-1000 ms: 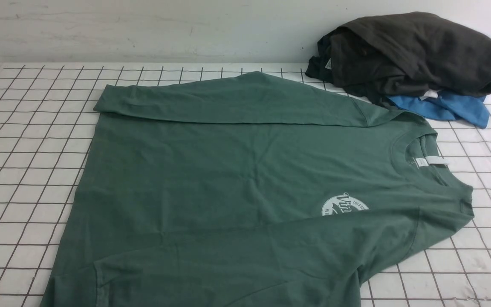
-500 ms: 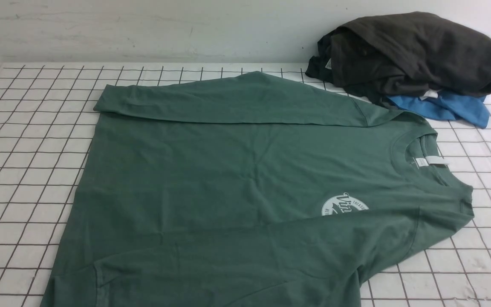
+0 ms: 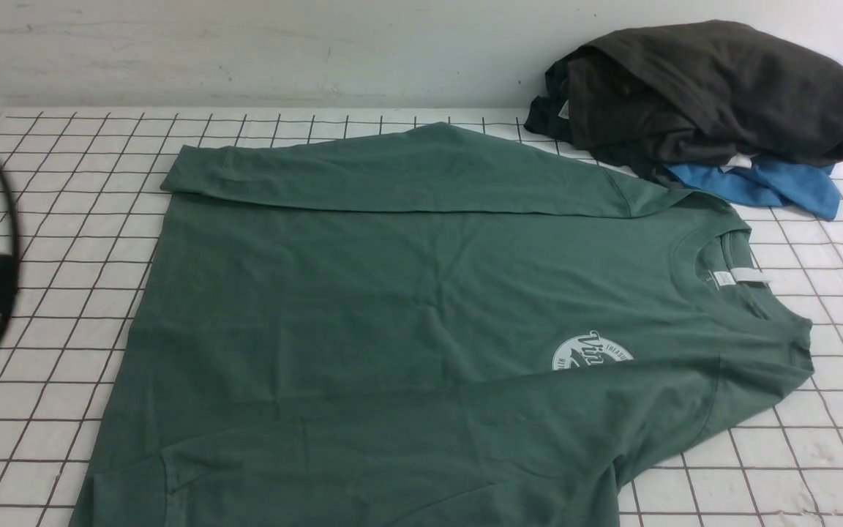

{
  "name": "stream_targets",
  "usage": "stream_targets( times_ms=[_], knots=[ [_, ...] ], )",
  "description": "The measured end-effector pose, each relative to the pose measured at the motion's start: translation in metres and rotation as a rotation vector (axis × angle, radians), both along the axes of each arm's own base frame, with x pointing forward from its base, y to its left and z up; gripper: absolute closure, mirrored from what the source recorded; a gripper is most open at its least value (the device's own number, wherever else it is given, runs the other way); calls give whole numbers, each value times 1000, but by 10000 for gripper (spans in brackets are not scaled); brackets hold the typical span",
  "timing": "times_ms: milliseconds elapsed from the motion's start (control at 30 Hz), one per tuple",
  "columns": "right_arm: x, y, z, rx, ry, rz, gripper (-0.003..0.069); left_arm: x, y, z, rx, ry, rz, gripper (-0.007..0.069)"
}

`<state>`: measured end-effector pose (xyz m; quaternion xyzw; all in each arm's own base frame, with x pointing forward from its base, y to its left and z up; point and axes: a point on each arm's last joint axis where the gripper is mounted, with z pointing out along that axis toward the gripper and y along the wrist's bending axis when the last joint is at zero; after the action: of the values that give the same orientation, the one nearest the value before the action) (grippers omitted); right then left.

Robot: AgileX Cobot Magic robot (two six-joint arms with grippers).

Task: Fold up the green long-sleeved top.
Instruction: Use the left arm to clamp the cuff closest to it, then use the left arm to drag and place the cuff at the centered position on the left edge of the fabric

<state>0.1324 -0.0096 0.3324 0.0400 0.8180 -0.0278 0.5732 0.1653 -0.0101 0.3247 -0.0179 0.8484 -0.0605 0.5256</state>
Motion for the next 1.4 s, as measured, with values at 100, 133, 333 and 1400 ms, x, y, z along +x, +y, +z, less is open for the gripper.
stream_targets(
  times_ms=[100,133,333,1400],
  knots=[
    [26,3,-30,-3,364,55,670,22,-7,-38,-38,353,-46,625],
    [33,7,-39,-2,447,99,670,27,-8,-49,-42,439,-62,612],
    [60,43,-70,-8,607,406,670,50,-10,-97,-23,719,-103,396],
    [88,65,-92,16,585,532,669,115,-3,-93,38,701,-21,629]
  ],
)
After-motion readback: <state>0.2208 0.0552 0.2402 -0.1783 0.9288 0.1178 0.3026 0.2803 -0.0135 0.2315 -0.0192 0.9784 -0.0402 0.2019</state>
